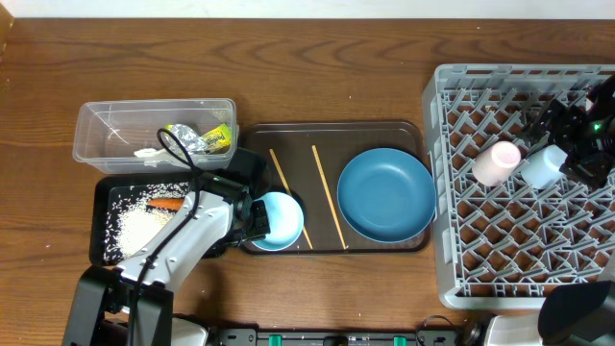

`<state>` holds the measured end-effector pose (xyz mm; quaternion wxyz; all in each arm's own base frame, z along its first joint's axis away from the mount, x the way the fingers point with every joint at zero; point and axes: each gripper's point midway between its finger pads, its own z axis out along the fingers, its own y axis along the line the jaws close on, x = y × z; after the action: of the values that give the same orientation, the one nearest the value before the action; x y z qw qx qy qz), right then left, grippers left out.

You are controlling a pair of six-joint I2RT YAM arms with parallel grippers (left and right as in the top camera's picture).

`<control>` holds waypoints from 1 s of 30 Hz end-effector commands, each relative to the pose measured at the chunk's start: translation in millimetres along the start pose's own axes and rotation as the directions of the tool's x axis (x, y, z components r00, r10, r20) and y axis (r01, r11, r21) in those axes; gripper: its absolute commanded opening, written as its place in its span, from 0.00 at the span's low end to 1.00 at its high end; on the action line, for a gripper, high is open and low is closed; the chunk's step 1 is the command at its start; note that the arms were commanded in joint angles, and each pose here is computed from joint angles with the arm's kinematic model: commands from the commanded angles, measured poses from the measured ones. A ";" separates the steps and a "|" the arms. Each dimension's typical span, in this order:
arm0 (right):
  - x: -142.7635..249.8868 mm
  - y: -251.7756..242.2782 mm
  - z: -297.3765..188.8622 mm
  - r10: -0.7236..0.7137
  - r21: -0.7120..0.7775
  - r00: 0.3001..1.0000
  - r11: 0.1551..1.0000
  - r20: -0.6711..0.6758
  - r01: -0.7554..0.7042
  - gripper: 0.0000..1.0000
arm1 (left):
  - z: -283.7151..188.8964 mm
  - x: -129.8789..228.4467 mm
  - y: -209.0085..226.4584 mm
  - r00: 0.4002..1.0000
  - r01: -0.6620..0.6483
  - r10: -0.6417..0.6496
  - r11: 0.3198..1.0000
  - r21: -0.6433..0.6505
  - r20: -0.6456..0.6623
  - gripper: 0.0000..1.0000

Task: Sort waste into correct bins and load items into the dishwasher rack
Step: 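Lift the light-blue bowl with the left gripper and tilt it up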

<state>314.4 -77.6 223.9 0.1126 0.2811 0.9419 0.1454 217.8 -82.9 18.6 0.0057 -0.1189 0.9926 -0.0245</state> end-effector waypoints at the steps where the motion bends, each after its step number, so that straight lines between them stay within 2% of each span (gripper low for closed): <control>1: -3.2 0.8 -5.4 -0.008 -0.009 1.000 1.000 0.018 0.008 0.99 | -0.3 -3.9 2.7 1.000 0.009 -0.008 1.000 -0.015 0.020 0.27; 9: -3.2 0.8 -5.4 -0.008 -0.009 1.000 1.000 0.018 0.008 0.99 | -12.3 -9.2 -0.5 0.998 0.007 -0.008 1.000 0.011 0.067 0.19; 12: -3.2 0.8 -5.4 -0.008 -0.009 1.000 1.000 0.018 0.008 0.99 | -18.4 -11.0 -2.0 0.996 0.005 -0.008 1.000 0.026 0.089 0.06; 19: -3.2 0.8 -5.4 -0.008 -0.009 1.000 1.000 0.018 0.008 0.99 | -32.9 -11.0 -2.3 0.992 0.003 -0.009 0.999 0.051 0.127 0.06; 30: -3.2 0.8 -5.4 -0.008 -0.009 1.000 1.000 0.018 0.008 0.99 | -91.3 -2.1 -8.9 0.973 -0.033 -0.007 0.985 0.169 0.232 0.06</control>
<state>314.4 -77.6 223.9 0.1126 0.2811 0.9419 0.1454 215.0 -80.4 88.6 0.1045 -0.1175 0.9852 -0.0683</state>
